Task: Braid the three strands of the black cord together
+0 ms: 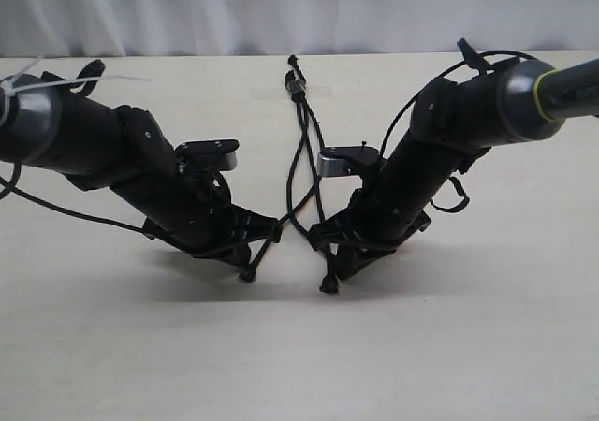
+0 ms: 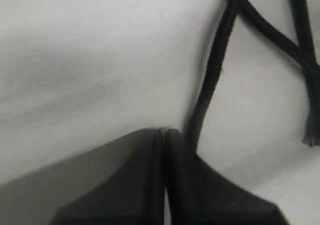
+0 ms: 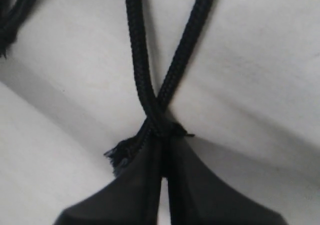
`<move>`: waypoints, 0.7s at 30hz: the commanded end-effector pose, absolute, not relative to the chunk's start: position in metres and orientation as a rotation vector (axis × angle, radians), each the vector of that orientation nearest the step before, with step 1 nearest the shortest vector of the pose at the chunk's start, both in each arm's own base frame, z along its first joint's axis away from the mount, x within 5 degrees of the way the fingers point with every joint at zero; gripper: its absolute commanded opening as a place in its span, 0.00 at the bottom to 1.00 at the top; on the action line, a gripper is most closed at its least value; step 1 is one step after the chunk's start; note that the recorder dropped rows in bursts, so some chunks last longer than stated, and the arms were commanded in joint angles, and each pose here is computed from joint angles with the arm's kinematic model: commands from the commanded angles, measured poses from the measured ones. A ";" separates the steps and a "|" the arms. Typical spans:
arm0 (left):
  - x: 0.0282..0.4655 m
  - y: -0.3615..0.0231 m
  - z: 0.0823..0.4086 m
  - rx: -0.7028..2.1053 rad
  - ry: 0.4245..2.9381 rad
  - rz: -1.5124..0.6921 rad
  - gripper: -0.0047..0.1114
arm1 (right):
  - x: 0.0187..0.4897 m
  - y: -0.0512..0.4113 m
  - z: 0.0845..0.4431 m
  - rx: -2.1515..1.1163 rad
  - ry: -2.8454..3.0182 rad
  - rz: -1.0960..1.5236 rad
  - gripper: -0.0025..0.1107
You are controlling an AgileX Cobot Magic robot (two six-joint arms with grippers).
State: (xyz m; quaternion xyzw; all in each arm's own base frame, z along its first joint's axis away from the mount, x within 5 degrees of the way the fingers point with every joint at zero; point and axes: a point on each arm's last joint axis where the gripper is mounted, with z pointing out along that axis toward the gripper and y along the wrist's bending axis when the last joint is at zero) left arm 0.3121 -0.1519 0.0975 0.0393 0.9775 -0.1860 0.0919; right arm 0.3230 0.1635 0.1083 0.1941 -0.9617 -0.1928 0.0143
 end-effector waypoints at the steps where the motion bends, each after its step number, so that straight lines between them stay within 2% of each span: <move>1: 0.302 -0.165 0.088 0.142 2.957 -0.581 0.08 | 0.323 0.162 0.105 0.550 -3.004 -0.586 0.06; 8: 0.294 -0.177 0.089 0.164 2.975 -0.617 0.08 | 0.323 0.161 0.105 0.465 -3.012 -0.570 0.09; 12: 0.298 -0.171 0.099 0.282 3.027 -0.698 0.08 | 0.324 0.162 0.114 0.448 -3.037 -0.579 0.35; 13: 0.302 -0.167 0.105 0.285 3.036 -0.722 0.08 | 0.325 0.160 0.119 0.447 -3.045 -0.578 0.39; 15: 0.313 -0.147 0.124 0.279 3.025 -0.739 0.08 | 0.326 0.149 0.134 0.422 -3.073 -0.542 0.44; 18: 0.319 -0.094 0.160 0.236 3.003 -0.668 0.08 | 0.326 0.108 0.165 0.351 -3.115 -0.417 0.44; 21: 0.313 -0.062 0.187 0.171 3.003 -0.575 0.08 | 0.316 0.084 0.182 0.286 -3.154 -0.402 0.43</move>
